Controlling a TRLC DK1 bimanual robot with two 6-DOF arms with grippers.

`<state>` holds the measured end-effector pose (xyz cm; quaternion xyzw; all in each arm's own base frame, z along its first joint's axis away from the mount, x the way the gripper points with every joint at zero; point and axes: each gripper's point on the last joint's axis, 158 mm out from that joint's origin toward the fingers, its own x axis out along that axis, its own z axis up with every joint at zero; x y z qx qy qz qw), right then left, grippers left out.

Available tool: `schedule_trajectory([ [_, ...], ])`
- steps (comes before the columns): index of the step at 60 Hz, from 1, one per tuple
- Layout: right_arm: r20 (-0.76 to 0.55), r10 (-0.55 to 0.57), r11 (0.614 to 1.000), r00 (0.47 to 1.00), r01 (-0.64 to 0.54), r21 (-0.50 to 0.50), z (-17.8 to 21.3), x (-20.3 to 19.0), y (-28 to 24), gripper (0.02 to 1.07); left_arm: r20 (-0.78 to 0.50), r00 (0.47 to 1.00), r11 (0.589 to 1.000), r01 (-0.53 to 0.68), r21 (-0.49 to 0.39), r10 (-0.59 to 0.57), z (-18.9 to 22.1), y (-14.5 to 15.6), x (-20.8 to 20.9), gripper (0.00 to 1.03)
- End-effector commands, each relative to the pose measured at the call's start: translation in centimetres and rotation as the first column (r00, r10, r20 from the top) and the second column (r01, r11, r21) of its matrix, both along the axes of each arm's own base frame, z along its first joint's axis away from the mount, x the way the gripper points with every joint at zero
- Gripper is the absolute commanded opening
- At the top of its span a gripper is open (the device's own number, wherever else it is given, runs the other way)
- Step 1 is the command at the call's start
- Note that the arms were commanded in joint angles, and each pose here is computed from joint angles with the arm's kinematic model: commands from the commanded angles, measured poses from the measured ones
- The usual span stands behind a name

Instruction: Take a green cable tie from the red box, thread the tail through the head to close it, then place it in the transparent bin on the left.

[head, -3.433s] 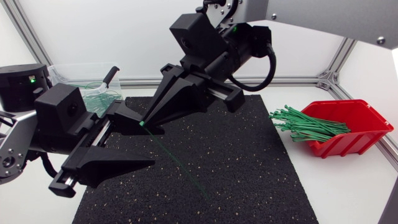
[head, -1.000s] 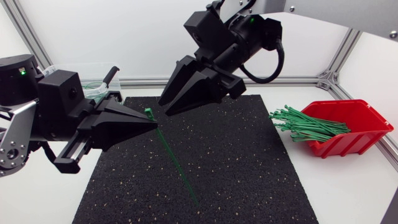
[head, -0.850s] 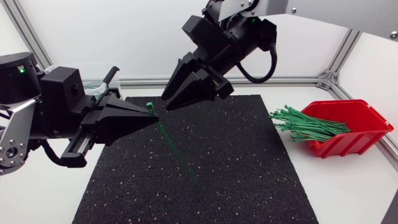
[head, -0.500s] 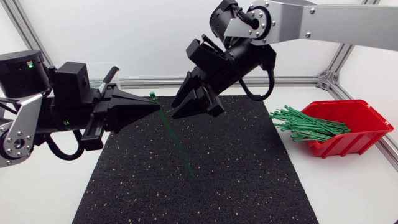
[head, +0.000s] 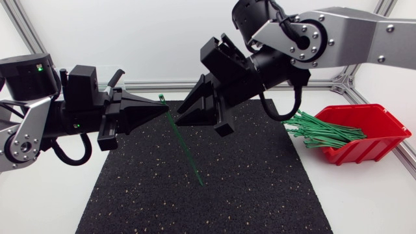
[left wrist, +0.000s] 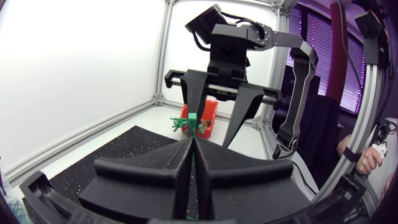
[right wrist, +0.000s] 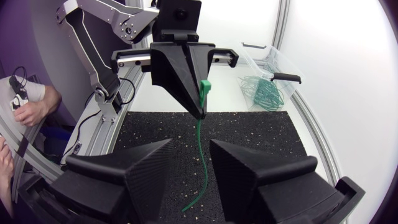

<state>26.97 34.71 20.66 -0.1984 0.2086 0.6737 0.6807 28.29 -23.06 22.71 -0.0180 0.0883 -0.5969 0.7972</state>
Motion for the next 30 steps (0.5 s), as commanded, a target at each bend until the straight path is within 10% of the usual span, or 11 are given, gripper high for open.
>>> schedule_trajectory([
  [1,-0.04,-0.026,1.0,0.999,0.026,0.002,-0.8,-0.3,0.4,0.44,0.035,0.999,1.0,-0.003,-0.007,0.004,1.3,-0.1,0.7,0.04],
  [30,-0.056,-0.049,0.998,0.997,0.051,0.035,-1.1,1.5,1.8,0.42,0.031,1.0,1.0,0.004,-0.016,-0.003,1.5,-0.1,0.4,0.04],
])
